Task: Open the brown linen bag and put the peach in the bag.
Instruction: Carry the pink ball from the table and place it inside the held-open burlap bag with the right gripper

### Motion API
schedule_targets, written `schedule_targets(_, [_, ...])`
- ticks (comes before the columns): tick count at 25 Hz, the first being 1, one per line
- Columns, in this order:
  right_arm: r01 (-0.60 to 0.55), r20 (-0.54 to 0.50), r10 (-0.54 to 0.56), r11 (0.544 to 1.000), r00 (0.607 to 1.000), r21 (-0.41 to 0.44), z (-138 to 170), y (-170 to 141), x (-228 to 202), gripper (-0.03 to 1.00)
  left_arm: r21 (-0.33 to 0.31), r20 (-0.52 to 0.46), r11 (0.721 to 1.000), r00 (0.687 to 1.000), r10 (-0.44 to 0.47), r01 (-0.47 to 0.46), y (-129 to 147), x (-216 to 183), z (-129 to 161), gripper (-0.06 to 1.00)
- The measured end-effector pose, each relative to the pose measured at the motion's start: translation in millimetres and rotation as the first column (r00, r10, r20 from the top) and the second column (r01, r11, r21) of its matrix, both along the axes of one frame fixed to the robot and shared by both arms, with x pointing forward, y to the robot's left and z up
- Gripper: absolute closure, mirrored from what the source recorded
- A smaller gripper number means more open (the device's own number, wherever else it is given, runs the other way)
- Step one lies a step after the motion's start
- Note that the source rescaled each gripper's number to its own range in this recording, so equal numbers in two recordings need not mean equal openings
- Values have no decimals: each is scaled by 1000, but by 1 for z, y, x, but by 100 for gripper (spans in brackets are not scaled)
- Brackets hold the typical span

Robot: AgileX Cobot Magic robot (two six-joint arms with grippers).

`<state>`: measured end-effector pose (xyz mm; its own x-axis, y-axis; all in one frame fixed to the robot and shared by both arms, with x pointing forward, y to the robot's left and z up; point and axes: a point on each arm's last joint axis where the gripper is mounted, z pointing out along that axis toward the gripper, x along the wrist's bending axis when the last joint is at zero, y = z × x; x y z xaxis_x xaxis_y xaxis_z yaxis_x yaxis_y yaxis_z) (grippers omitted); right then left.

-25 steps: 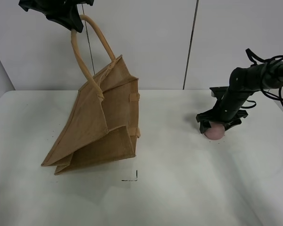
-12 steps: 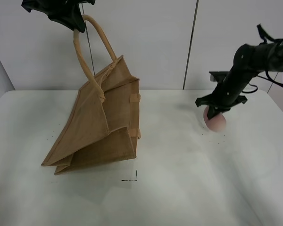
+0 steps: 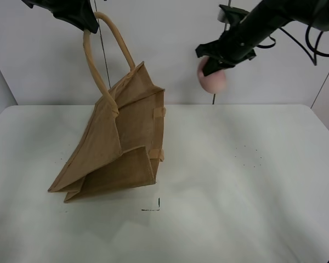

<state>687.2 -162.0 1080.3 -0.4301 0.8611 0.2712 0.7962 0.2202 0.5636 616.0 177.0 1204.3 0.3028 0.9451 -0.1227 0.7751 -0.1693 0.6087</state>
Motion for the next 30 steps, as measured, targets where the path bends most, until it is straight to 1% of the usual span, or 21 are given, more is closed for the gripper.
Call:
schedule_targets(2, [-56, 28, 56, 998, 998, 11, 3, 30, -8, 97, 9, 4, 1000, 1000, 3, -3, 1, 0, 0, 94])
schedule_targets(5, [-147, 45, 146, 989, 988, 18, -5, 77, -21, 97, 12, 4, 1000, 1000, 6, -6, 2, 0, 0, 94])
schedule_targets(8, [-212, 56, 211, 977, 976, 27, -25, 116, -28, 97, 12, 4, 1000, 1000, 7, -7, 2, 1, 0, 94])
schedule_targets(12, [-290, 58, 288, 957, 956, 30, -65, 156, -32, 97, 13, 5, 1000, 1000, 8, -8, 3, 1, 0, 94])
schedule_targets(14, [-333, 63, 331, 943, 942, 21, -87, 168, -31, 97, 13, 5, 1000, 1000, 8, -8, 3, 1, 0, 94])
schedule_targets(18, [-417, 91, 414, 909, 906, 15, -120, 178, -27, 97, 13, 5, 1000, 1000, 8, -8, 3, 1, 0, 94])
schedule_targets(21, [-466, 123, 460, 885, 879, 22, -134, 183, -25, 97, 13, 5, 1000, 1000, 8, -8, 3, 1, 0, 94])
schedule_targets(25, [-482, 170, 471, 876, 866, 25, -146, 187, -21, 96, 13, 5, 1000, 1000, 8, -8, 3, 1, 0, 94])
schedule_targets(26, [-482, 177, 471, 876, 864, 25, -147, 187, -20, 95, 13, 5, 1000, 1000, 8, -8, 3, 1, 0, 94])
schedule_targets(27, [-482, 183, 470, 876, 864, 24, -148, 187, -19, 90, 13, 5, 1000, 1000, 8, -8, 3, 1, 0, 94])
schedule_targets(28, [-482, 187, 470, 876, 863, 24, -148, 187, -19, 80, 13, 5, 1000, 1000, 8, -8, 3, 1, 0, 94])
schedule_targets(29, [-482, 189, 470, 876, 862, 22, -148, 187, -19, 64, 13, 5, 1000, 1000, 8, -8, 3, 1, 0, 94])
schedule_targets(30, [-483, 191, 471, 875, 861, 22, -148, 187, -19, 43, 13, 5, 1000, 1000, 8, -8, 3, 1, 0, 94])
